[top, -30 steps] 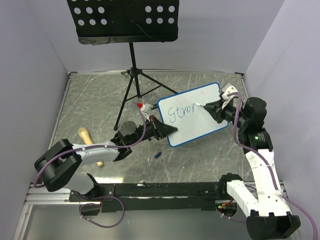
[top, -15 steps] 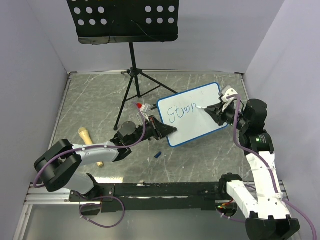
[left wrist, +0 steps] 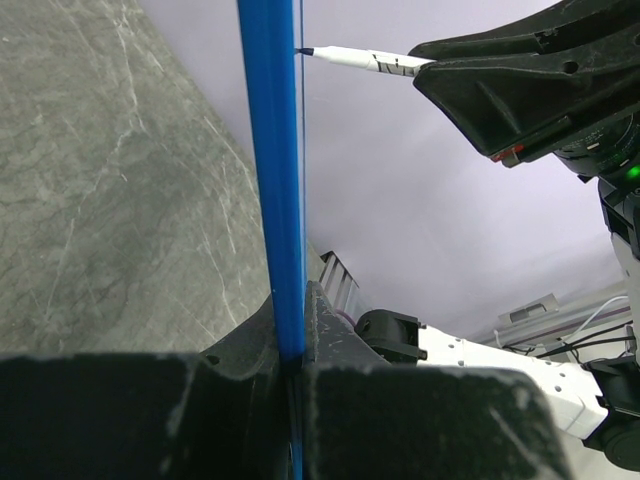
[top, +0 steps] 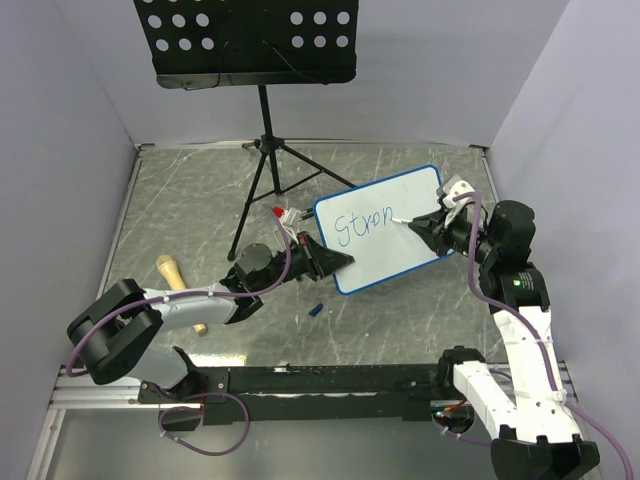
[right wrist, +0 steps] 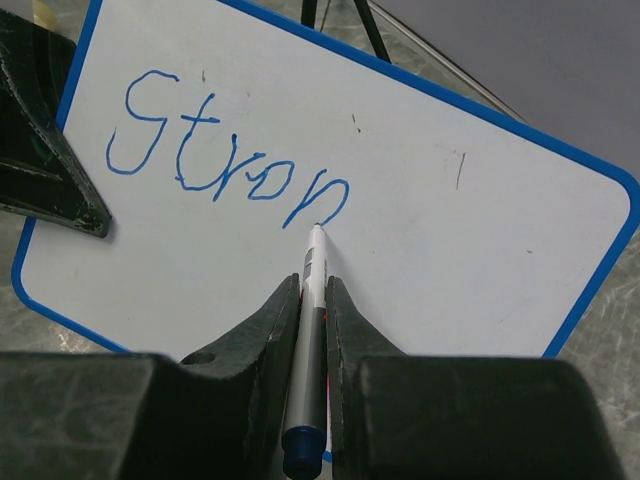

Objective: Write a sentence on the whiteboard

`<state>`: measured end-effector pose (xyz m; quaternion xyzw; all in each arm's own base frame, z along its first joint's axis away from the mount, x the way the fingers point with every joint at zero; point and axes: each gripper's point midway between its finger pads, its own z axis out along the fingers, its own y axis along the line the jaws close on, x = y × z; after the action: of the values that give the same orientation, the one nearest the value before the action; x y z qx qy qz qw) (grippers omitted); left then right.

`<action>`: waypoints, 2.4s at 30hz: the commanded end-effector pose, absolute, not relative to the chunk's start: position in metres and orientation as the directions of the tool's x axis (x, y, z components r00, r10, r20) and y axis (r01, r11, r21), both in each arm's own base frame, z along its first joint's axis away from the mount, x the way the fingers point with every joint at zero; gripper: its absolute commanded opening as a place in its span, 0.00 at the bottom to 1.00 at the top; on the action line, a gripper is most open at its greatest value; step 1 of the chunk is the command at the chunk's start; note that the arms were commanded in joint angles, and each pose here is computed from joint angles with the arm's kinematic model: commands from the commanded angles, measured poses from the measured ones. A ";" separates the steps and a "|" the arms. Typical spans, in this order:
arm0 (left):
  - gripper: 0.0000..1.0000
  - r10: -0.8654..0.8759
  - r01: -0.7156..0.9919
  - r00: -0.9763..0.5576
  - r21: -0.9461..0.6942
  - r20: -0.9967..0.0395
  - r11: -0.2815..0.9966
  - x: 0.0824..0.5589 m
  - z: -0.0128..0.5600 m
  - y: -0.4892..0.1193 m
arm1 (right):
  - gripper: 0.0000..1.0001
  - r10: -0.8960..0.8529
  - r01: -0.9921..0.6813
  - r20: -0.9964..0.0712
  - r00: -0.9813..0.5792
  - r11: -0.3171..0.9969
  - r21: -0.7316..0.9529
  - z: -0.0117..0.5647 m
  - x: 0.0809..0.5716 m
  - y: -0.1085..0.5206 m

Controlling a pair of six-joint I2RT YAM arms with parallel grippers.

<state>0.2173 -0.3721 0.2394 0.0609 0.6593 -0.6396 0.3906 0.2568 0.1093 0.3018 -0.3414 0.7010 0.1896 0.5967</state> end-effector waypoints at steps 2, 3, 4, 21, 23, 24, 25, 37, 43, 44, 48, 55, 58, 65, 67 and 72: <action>0.01 -0.540 0.706 -0.586 -0.708 -0.604 0.025 0.208 0.314 -0.361 | 0.00 -0.226 -0.711 -0.974 -0.001 0.685 -0.158 0.329 0.251 0.113; 0.01 -0.539 0.705 -0.589 -0.709 -0.602 0.023 0.208 0.314 -0.361 | 0.00 -0.225 -0.712 -0.974 0.000 0.684 -0.157 0.330 0.250 0.113; 0.01 -0.538 0.703 -0.590 -0.710 -0.602 0.023 0.209 0.313 -0.361 | 0.00 -0.224 -0.711 -0.975 0.004 0.684 -0.160 0.332 0.250 0.113; 0.01 -0.533 0.692 -0.601 -0.722 -0.596 0.028 0.209 0.307 -0.361 | 0.00 -0.205 -0.696 -0.976 0.078 0.689 -0.200 0.354 0.246 0.114; 0.01 -0.531 0.693 -0.602 -0.720 -0.597 0.024 0.208 0.308 -0.361 | 0.00 -0.207 -0.673 -0.976 0.070 0.712 -0.199 0.353 0.253 0.106; 0.01 -0.525 0.696 -0.603 -0.718 -0.600 0.021 0.207 0.308 -0.362 | 0.00 -0.207 -0.664 -0.975 0.074 0.720 -0.203 0.353 0.258 0.104; 0.01 -0.523 0.697 -0.604 -0.717 -0.602 0.020 0.208 0.308 -0.362 | 0.00 -0.206 -0.662 -0.976 0.067 0.723 -0.197 0.350 0.260 0.103; 0.01 -0.513 0.707 -0.608 -0.707 -0.606 -0.003 0.204 0.314 -0.364 | 0.00 -0.235 -0.622 -0.972 0.033 0.756 -0.204 0.333 0.277 0.091; 0.01 -0.517 0.714 -0.602 -0.700 -0.609 -0.008 0.203 0.317 -0.363 | 0.00 -0.244 -0.622 -0.970 0.020 0.756 -0.203 0.327 0.279 0.090; 0.01 -0.514 0.716 -0.604 -0.698 -0.609 -0.014 0.202 0.317 -0.363 | 0.00 -0.242 -0.629 -0.970 0.011 0.753 -0.195 0.324 0.280 0.091; 0.01 -0.515 0.718 -0.604 -0.695 -0.608 -0.021 0.201 0.318 -0.363 | 0.00 -0.236 -0.643 -0.972 -0.001 0.745 -0.180 0.320 0.279 0.093; 0.01 -0.512 0.722 -0.608 -0.690 -0.607 -0.040 0.198 0.319 -0.364 | 0.00 -0.227 -0.679 -0.974 -0.003 0.715 -0.164 0.317 0.274 0.099; 0.01 -0.511 0.721 -0.610 -0.692 -0.606 -0.039 0.199 0.318 -0.365 | 0.00 -0.225 -0.689 -0.974 -0.005 0.707 -0.159 0.316 0.272 0.101; 0.01 -0.534 0.715 -0.596 -0.699 -0.600 -0.013 0.205 0.318 -0.361 | 0.00 -0.248 -0.704 -0.969 -0.021 0.691 -0.161 0.310 0.264 0.102; 0.01 -0.541 0.712 -0.593 -0.702 -0.596 -0.006 0.206 0.317 -0.360 | 0.00 -0.258 -0.708 -0.966 -0.020 0.686 -0.168 0.308 0.262 0.102; 0.01 -0.548 0.709 -0.591 -0.706 -0.592 -0.001 0.207 0.317 -0.358 | 0.00 -0.272 -0.699 -0.961 -0.039 0.695 -0.169 0.302 0.260 0.099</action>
<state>0.2173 -0.3706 0.2441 0.0608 0.6522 -0.6471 0.3901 0.2639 0.1012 0.3079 -0.3410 0.6952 0.1857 0.6049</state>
